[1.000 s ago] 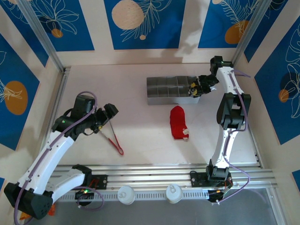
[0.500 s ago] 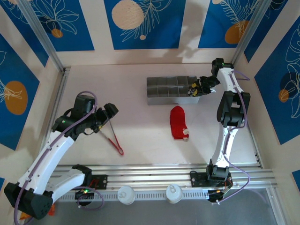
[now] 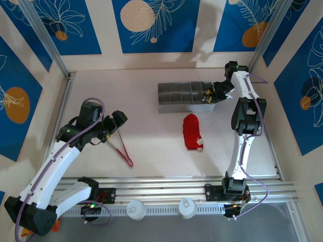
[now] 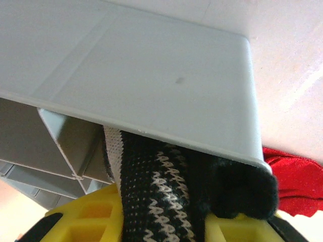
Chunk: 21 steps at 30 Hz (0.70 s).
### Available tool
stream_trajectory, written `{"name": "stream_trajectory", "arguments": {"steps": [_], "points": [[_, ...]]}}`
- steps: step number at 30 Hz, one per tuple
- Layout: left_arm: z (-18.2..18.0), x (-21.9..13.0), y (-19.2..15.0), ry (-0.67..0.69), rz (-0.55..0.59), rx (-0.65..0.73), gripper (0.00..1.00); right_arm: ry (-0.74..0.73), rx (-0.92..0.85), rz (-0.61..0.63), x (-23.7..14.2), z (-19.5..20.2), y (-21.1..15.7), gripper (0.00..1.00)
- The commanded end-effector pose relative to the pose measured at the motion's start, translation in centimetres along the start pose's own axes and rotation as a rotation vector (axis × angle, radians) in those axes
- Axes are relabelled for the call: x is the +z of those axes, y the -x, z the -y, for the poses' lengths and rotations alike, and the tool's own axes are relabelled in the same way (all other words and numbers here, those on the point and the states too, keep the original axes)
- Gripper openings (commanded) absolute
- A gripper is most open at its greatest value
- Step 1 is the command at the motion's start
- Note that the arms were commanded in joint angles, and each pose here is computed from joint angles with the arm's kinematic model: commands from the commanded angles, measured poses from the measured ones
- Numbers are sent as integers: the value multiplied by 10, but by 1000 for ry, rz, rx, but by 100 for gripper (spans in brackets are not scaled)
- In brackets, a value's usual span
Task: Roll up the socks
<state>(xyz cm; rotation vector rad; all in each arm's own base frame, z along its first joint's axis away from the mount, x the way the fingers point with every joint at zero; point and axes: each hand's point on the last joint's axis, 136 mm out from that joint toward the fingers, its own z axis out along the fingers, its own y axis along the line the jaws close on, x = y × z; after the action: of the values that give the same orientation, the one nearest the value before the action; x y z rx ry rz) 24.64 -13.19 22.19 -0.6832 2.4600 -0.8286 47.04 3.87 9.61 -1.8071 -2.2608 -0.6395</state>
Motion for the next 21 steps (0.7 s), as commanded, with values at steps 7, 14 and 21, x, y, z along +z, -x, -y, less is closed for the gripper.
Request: {"name": "stream_trajectory", "arguments": {"steps": [7, 14, 21], "points": [[2, 0, -2, -13, -2, 0, 94, -347, 134, 130, 33, 72, 30, 0], [1, 1, -2, -6, -5, -7, 94, -356, 258, 155, 37, 82, 33, 0], [2, -1, -1, 0, -3, -3, 94, -369, 336, 168, 34, 73, 25, 0]]}}
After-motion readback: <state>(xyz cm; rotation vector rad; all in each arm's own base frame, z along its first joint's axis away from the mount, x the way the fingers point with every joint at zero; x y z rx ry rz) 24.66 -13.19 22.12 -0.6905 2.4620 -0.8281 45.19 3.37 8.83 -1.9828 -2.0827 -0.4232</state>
